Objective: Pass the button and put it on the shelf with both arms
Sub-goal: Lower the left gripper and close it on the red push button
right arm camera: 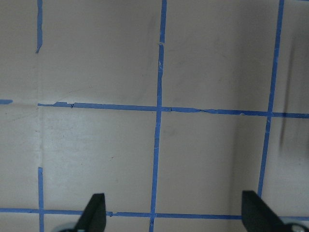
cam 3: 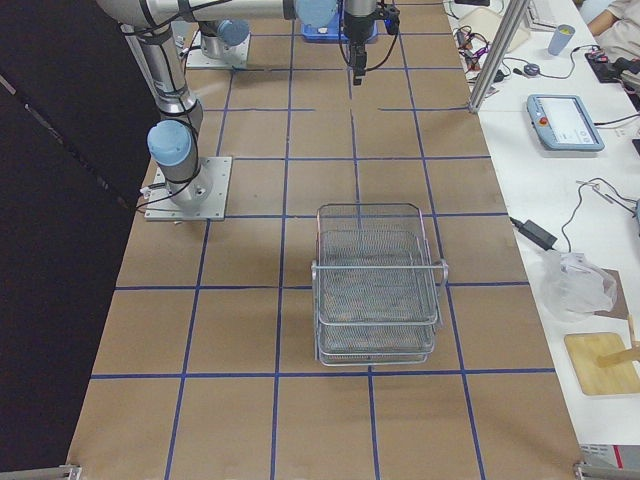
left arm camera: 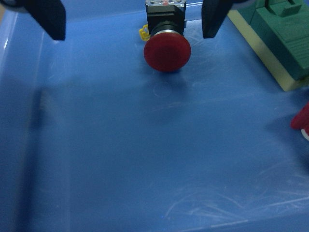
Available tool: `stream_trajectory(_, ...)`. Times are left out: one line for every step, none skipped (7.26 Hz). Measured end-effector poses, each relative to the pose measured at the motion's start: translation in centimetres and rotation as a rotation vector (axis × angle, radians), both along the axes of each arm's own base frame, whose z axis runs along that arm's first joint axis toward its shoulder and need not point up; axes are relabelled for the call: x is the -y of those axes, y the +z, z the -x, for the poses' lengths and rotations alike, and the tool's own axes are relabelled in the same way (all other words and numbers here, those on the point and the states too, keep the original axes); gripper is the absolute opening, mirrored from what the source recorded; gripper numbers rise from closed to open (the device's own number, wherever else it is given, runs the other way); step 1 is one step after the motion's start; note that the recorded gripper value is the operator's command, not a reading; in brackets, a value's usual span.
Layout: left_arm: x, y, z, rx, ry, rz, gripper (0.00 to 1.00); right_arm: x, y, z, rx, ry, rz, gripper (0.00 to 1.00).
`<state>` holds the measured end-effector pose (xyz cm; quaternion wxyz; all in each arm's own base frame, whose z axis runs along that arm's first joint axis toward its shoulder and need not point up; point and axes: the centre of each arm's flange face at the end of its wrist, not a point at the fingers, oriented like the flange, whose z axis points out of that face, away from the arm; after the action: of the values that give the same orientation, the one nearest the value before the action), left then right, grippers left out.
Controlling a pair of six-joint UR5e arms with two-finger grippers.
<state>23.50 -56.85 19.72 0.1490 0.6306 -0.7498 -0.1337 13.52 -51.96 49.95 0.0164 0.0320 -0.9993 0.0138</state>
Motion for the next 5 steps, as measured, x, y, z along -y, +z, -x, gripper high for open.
stream_trajectory(-0.1,-0.6,0.0,-0.005,0.004,-0.011,1.00,0.0,0.0,0.0,0.000,0.000,0.000,1.00)
stream_trajectory(-0.3,-1.2,0.0,-0.012,0.010,-0.025,1.00,0.0,0.0,0.0,0.000,0.000,0.000,1.00)
stream_trajectory(-0.6,-1.7,0.1,-0.019,0.015,-0.037,1.00,0.0,0.0,0.0,0.001,0.000,0.001,1.00)
stream_trajectory(-0.7,-2.2,0.2,-0.024,0.019,-0.045,1.00,0.0,0.0,0.0,0.000,0.000,0.001,1.00)
stream_trajectory(-0.8,-2.4,0.2,-0.028,0.023,-0.050,1.00,0.0,0.0,0.0,0.000,0.000,0.001,1.00)
